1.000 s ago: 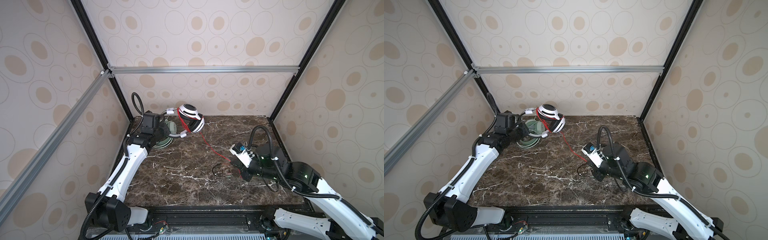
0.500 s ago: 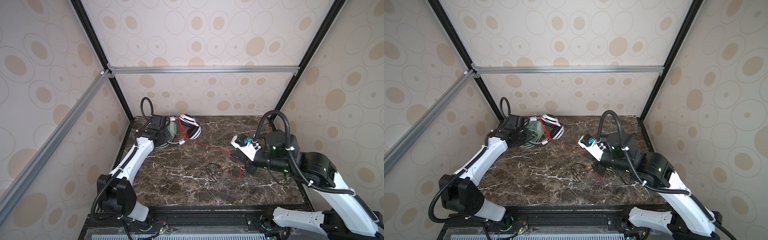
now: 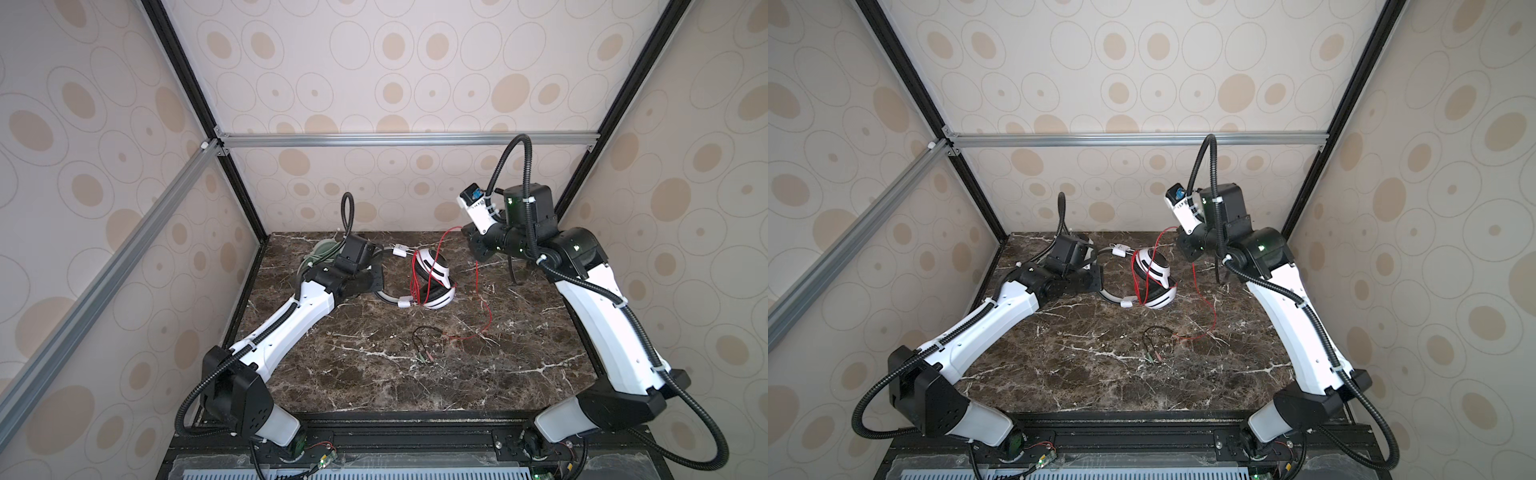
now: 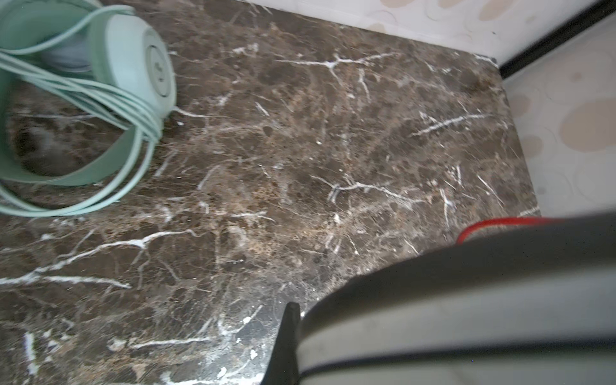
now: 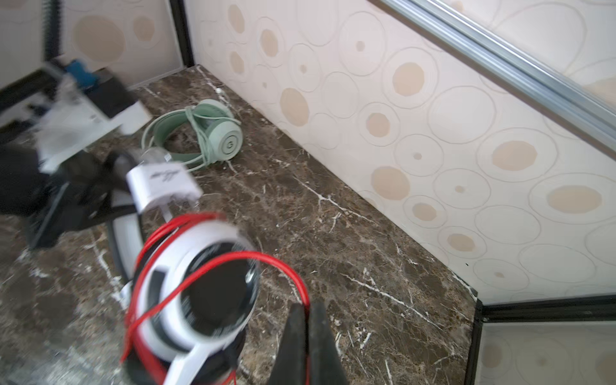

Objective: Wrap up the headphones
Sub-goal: 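Raise the red cable with the right gripper over the headset again, then lower the right gripper with the cable past the headset toward the table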

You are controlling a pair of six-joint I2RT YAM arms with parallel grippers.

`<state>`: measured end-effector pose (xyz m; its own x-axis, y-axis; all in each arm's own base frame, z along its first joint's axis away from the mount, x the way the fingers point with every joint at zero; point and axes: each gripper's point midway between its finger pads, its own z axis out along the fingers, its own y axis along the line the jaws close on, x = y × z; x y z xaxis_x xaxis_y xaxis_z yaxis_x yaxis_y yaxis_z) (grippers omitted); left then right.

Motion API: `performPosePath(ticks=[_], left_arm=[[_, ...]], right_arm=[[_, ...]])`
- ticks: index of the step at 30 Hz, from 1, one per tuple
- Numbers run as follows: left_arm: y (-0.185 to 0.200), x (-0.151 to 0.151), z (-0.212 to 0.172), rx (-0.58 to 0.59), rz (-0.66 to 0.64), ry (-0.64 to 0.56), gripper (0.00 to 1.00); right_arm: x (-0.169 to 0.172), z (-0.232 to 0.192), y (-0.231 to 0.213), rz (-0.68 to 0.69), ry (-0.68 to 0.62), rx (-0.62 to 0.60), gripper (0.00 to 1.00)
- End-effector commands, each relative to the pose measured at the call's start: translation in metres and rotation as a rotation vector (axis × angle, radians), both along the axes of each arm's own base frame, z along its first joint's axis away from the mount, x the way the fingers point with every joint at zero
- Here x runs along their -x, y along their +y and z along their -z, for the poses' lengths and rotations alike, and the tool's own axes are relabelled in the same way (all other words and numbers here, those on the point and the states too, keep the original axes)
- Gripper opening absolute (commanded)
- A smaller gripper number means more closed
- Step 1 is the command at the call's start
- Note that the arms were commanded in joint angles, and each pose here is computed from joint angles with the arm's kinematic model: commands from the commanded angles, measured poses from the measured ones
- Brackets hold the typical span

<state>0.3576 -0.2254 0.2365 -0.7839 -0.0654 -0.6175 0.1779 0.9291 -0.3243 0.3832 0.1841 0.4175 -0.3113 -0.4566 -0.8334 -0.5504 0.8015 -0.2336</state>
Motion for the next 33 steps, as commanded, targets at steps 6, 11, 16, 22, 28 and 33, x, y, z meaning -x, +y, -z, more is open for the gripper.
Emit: performPosePath(ticks=[6,11,16,22,28,33], left_arm=[[-0.057,0.022,-0.061,0.141,0.236,-0.134,0.00],[-0.060,0.027,-0.068,0.161,0.266,-0.143,0.00],[-0.065,0.029,-0.064,0.166,0.286,-0.128,0.00],[-0.066,0.025,-0.052,0.140,0.273,-0.098,0.00],[-0.066,0.026,-0.056,0.146,0.277,-0.107,0.00],[-0.067,0.028,-0.057,0.149,0.286,-0.112,0.00]], right_arm=[[-0.058,0.028,0.015,-0.056,0.090,-0.104,0.00],[-0.073,0.058,0.022,-0.064,0.162,-0.113,0.00],[-0.077,0.058,0.024,-0.068,0.165,-0.120,0.00],[-0.064,0.008,0.019,-0.060,0.064,-0.174,0.00],[-0.074,-0.006,0.004,0.010,0.035,-0.163,0.00],[-0.098,0.043,0.005,0.027,0.191,-0.158,0.00]])
